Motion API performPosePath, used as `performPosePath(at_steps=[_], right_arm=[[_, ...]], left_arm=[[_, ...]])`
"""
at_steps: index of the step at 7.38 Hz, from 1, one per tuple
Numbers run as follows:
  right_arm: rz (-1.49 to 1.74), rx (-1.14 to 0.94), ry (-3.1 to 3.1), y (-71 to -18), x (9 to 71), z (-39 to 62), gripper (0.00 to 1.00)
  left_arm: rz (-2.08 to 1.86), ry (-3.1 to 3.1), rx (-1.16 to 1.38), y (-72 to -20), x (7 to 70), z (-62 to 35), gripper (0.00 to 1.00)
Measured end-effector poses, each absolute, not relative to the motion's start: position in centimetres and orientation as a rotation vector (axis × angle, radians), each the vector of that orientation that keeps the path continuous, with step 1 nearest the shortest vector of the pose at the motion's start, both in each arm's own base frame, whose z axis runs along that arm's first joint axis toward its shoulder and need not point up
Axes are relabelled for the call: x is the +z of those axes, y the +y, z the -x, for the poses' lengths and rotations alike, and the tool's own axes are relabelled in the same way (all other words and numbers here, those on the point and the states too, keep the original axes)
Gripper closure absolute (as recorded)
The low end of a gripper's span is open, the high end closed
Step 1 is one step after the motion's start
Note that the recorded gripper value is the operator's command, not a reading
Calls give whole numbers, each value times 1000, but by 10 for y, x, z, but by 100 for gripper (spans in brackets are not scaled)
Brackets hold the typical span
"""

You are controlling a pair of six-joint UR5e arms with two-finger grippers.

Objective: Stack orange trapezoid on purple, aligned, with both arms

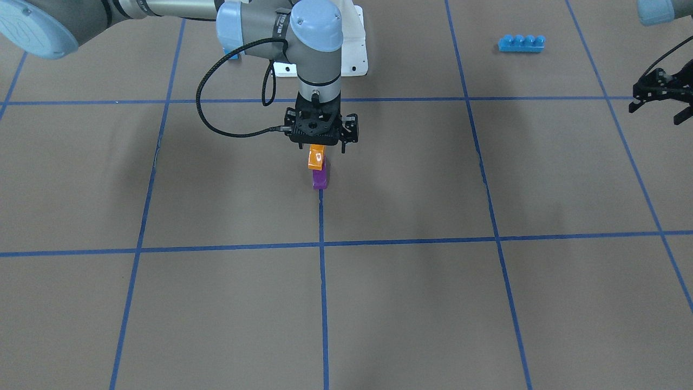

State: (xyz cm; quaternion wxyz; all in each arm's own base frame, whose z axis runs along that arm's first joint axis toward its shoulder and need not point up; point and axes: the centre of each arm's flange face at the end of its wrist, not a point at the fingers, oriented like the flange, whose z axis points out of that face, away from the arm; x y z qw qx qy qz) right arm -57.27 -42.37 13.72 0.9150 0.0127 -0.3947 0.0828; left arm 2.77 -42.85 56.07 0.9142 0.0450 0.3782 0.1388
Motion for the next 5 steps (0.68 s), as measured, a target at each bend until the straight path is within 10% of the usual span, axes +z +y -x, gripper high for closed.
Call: performPosePath(at_steps=[5], right_arm=[[-66, -38, -799, -513, 227, 374, 0]], left_arm=[[-99, 763, 215, -414, 604, 48, 0]])
